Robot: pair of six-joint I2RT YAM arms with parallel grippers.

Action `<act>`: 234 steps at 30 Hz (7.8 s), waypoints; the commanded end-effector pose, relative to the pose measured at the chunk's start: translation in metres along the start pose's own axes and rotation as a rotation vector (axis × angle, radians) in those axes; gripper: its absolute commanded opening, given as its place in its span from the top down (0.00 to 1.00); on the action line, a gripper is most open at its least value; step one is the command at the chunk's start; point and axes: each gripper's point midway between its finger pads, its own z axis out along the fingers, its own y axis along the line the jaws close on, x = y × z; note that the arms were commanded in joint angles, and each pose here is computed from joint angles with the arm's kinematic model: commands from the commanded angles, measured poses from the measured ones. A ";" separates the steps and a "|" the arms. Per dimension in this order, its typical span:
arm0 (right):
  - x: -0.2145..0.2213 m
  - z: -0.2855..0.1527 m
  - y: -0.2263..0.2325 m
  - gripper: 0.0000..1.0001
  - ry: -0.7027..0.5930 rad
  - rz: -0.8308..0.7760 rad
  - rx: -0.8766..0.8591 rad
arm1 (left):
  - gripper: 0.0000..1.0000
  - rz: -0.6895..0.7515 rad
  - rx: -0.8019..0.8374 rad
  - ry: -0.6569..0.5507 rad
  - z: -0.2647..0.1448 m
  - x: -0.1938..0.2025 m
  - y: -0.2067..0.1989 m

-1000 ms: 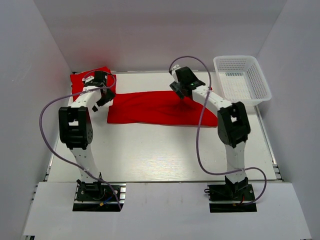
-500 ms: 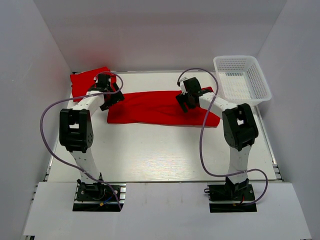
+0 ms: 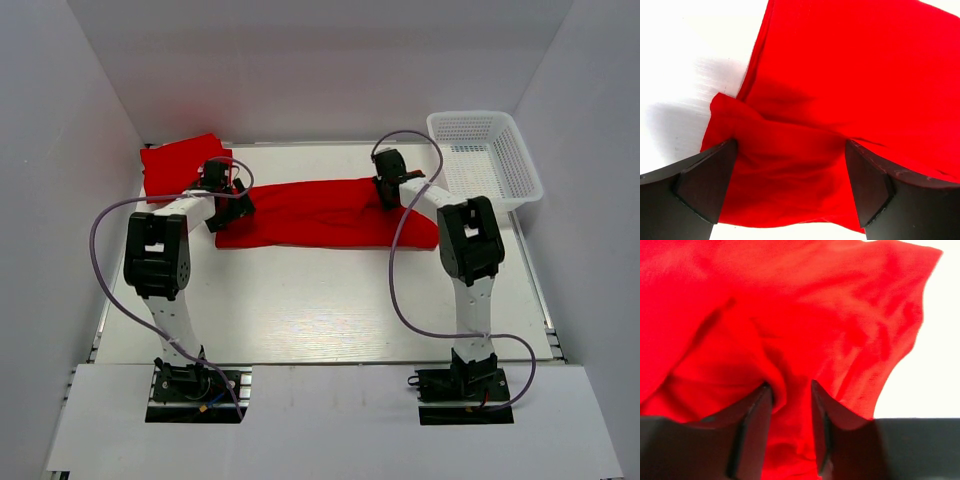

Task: Fold and stack the t-shirts
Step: Fold the other side of the tshirt into a rectangle, then rotate the tshirt 90 degrees, then grab the bottom of the folded rectangular tshirt with both arms

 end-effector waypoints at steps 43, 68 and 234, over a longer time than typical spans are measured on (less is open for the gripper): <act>-0.099 -0.055 0.065 0.09 -0.216 0.311 -0.743 | 0.00 0.002 -0.085 0.066 -0.019 0.029 0.034; -0.118 -0.011 0.093 1.00 -0.252 0.351 -0.729 | 0.00 0.003 -0.081 0.078 -0.019 0.036 0.036; 0.174 -0.207 0.176 0.10 0.145 0.439 -0.949 | 0.21 0.525 0.410 0.309 -0.096 0.237 -0.048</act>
